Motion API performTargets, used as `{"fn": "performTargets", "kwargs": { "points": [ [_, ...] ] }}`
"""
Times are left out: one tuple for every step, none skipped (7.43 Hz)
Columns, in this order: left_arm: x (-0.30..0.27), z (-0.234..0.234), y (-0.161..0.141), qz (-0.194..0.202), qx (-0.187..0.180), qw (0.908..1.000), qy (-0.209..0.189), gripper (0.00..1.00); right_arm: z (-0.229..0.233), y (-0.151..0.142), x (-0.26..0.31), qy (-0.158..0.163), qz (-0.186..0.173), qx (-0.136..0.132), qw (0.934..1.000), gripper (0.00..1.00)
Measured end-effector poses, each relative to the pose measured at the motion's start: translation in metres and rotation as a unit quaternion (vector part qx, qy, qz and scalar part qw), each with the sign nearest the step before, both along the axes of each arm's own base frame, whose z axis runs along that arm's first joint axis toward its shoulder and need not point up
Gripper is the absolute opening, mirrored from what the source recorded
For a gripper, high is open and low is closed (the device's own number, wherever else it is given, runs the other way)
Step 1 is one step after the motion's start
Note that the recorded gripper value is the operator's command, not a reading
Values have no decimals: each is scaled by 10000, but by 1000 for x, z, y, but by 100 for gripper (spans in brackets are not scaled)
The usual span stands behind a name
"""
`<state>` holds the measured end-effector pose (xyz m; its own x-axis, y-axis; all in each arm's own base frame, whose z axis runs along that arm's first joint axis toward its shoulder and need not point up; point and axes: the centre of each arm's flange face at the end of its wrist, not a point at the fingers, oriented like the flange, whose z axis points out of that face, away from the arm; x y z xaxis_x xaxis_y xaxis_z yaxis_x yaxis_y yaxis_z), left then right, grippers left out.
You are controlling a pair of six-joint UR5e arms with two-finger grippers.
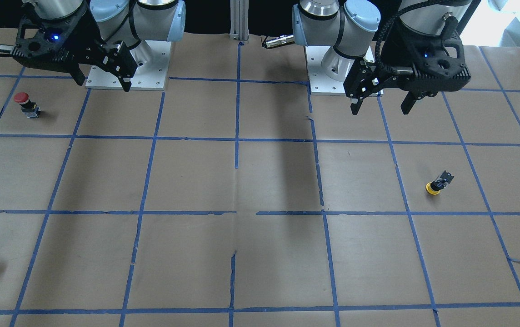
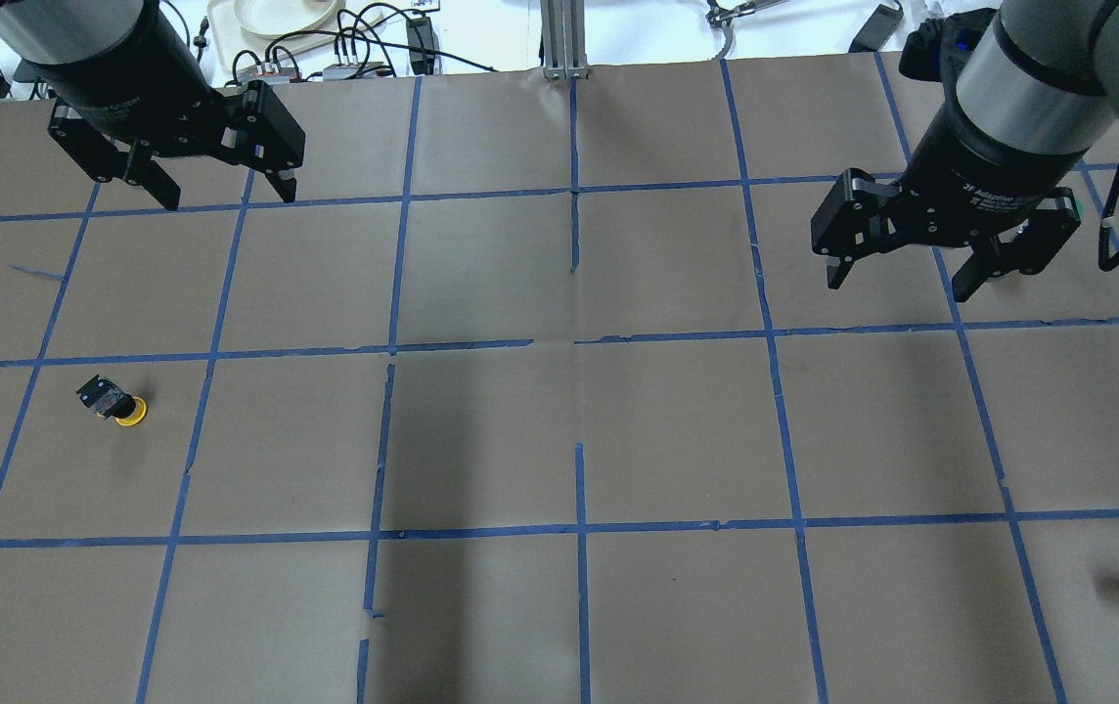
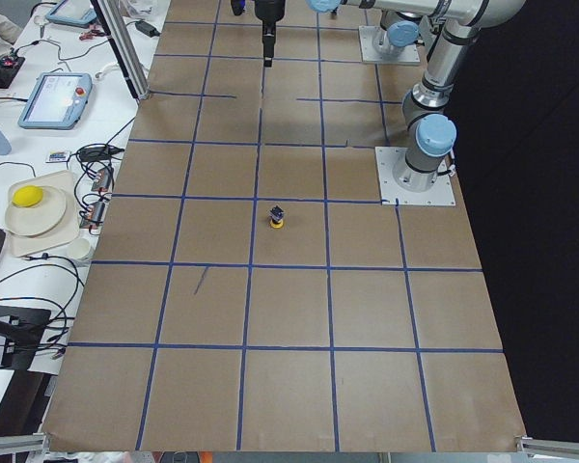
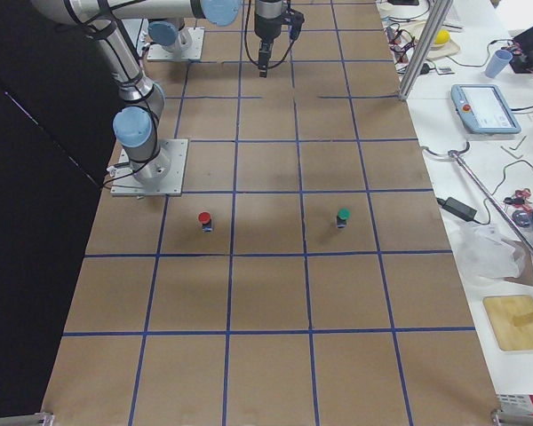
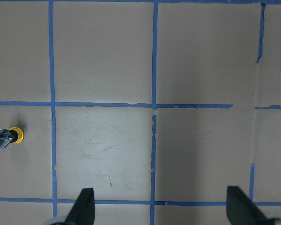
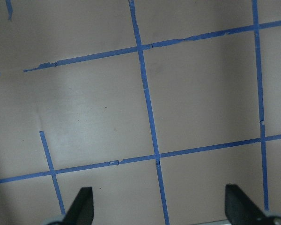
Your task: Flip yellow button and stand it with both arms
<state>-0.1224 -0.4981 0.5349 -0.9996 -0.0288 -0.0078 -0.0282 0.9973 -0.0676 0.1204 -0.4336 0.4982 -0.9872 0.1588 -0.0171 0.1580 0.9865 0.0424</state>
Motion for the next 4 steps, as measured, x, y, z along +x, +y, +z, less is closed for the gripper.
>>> {"fn": "performTargets", "kwargs": {
  "points": [
    [0, 0, 1, -1, -1, 10000, -5, 100, -1, 0, 0, 8, -2, 9, 10000, 100],
    [1, -1, 2, 0, 7, 10000, -6, 100, -2, 0, 0, 12, -4, 20, 10000, 100],
    [1, -2, 3, -6, 15, 10000, -9, 100, -1, 1, 0, 7, -5, 8, 10000, 100],
    [1, -3, 5, -10, 27, 10000, -12, 100, 2, 4, 0, -4, 7, -27, 10000, 100]
  ]
}}
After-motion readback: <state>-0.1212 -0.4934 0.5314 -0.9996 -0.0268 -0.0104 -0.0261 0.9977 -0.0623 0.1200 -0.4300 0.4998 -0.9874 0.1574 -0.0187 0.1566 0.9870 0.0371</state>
